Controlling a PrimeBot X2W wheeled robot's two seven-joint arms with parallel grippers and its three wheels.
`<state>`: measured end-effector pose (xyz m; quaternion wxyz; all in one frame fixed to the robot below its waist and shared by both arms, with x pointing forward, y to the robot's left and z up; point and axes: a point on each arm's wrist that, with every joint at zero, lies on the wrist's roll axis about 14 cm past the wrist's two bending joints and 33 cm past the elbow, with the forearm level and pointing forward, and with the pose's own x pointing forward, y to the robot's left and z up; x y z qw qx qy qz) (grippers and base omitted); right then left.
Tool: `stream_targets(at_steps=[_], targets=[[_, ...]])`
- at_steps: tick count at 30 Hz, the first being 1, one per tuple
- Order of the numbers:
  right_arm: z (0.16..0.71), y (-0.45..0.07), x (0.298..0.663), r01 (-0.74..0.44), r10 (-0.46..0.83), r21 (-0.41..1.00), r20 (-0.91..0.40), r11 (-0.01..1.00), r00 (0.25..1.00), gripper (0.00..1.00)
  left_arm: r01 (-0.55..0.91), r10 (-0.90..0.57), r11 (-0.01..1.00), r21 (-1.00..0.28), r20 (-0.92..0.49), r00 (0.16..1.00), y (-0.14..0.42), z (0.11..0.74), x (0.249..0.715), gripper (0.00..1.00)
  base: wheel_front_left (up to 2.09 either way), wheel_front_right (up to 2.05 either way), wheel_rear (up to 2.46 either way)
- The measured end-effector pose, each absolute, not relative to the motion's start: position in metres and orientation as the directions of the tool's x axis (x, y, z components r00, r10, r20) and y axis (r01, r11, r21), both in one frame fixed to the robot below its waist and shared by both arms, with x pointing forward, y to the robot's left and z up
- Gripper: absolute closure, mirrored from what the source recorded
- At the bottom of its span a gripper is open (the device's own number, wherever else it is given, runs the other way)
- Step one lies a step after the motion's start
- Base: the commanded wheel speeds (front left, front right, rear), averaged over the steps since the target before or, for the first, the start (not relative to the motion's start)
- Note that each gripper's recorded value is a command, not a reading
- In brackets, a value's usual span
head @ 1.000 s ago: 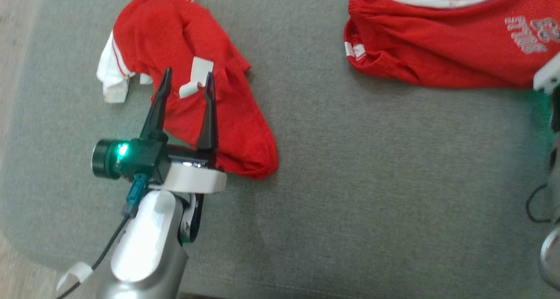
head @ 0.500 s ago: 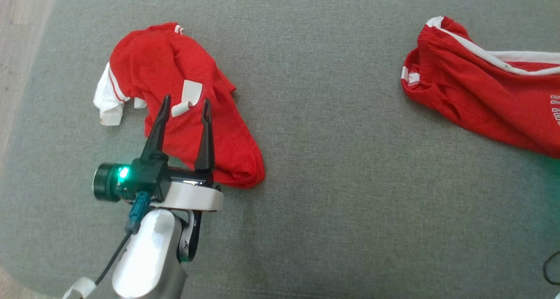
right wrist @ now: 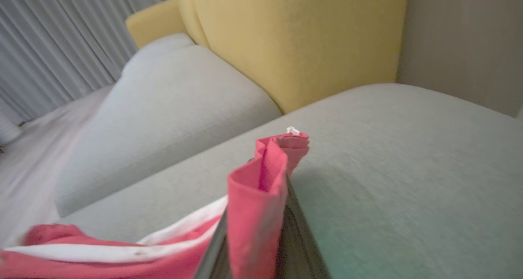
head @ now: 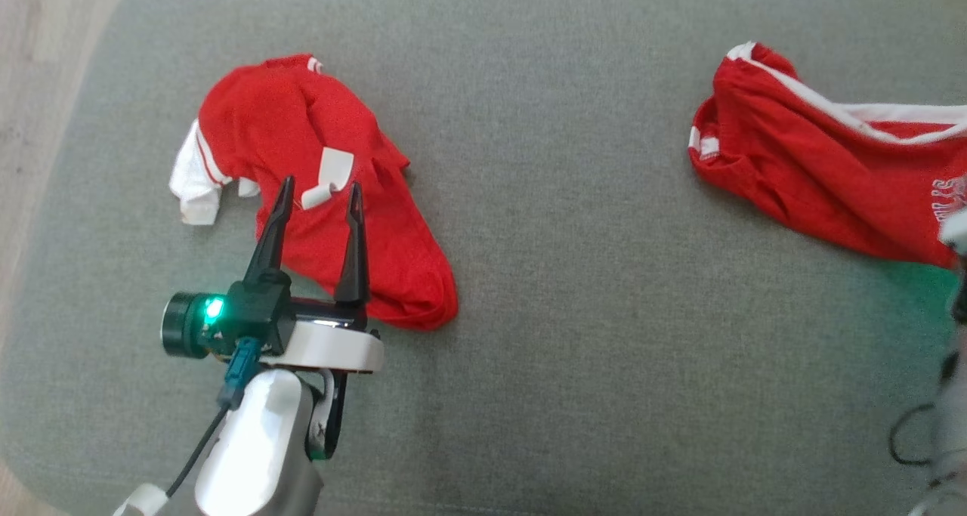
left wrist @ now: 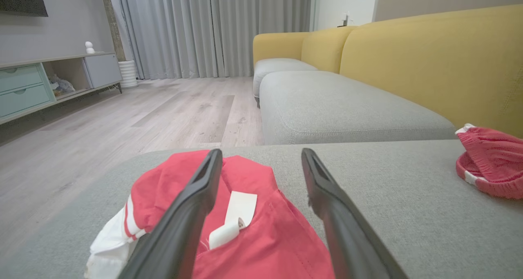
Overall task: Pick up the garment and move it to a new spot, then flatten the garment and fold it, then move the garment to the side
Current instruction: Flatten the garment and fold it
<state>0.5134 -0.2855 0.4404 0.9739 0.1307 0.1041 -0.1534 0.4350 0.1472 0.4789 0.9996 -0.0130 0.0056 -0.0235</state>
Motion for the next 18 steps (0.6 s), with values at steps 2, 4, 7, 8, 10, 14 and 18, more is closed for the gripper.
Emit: stream_targets(at_steps=[2, 4, 7, 8, 10, 14, 18], targets=[[0.459, -0.268, 0.521, 0.276, -0.230, 0.264, -0.191, 0.924, 0.954, 1.00, 0.043, -0.043, 0.999, -0.026, 0.004, 0.999, 0.148, 0.485, 0.433, 0.00, 0.00, 0.00, 0.00], [0.469, -0.258, 0.524, 0.248, -0.209, 0.287, -0.161, 0.925, 0.965, 1.00, 0.042, -0.041, 0.999, -0.025, 0.011, 0.999, 0.149, 0.488, 0.432, 0.00, 0.00, 0.00, 0.00], [0.500, -0.227, 0.535, 0.146, -0.129, 0.334, -0.072, 0.931, 0.989, 1.00, 0.031, -0.030, 0.999, -0.024, 0.024, 0.999, 0.153, 0.494, 0.426, 0.00, 0.00, 0.00, 0.00], [0.508, -0.215, 0.538, 0.109, -0.099, 0.347, -0.046, 0.932, 0.994, 1.00, 0.024, -0.024, 0.999, -0.024, 0.024, 0.999, 0.155, 0.494, 0.423, 0.00, 0.00, 0.00, 0.00], [0.519, -0.190, 0.543, 0.042, -0.040, 0.376, -0.014, 0.926, 0.999, 1.00, 0.009, -0.008, 1.000, -0.025, 0.020, 1.000, 0.160, 0.494, 0.418, 0.00, 0.00, 0.00, 0.00], [0.519, -0.141, 0.547, -0.079, 0.091, 0.367, -0.015, 0.927, 0.996, 1.00, -0.021, 0.021, 1.000, -0.021, 0.011, 1.000, 0.170, 0.491, 0.411, 0.00, 0.00, 0.00, 0.00], [0.494, -0.099, 0.546, -0.163, 0.204, 0.350, -0.081, 0.923, 0.976, 1.00, -0.050, 0.050, 0.999, -0.015, -0.002, 0.999, 0.181, 0.487, 0.407, 0.00, 0.00, 0.00, 0.00]])
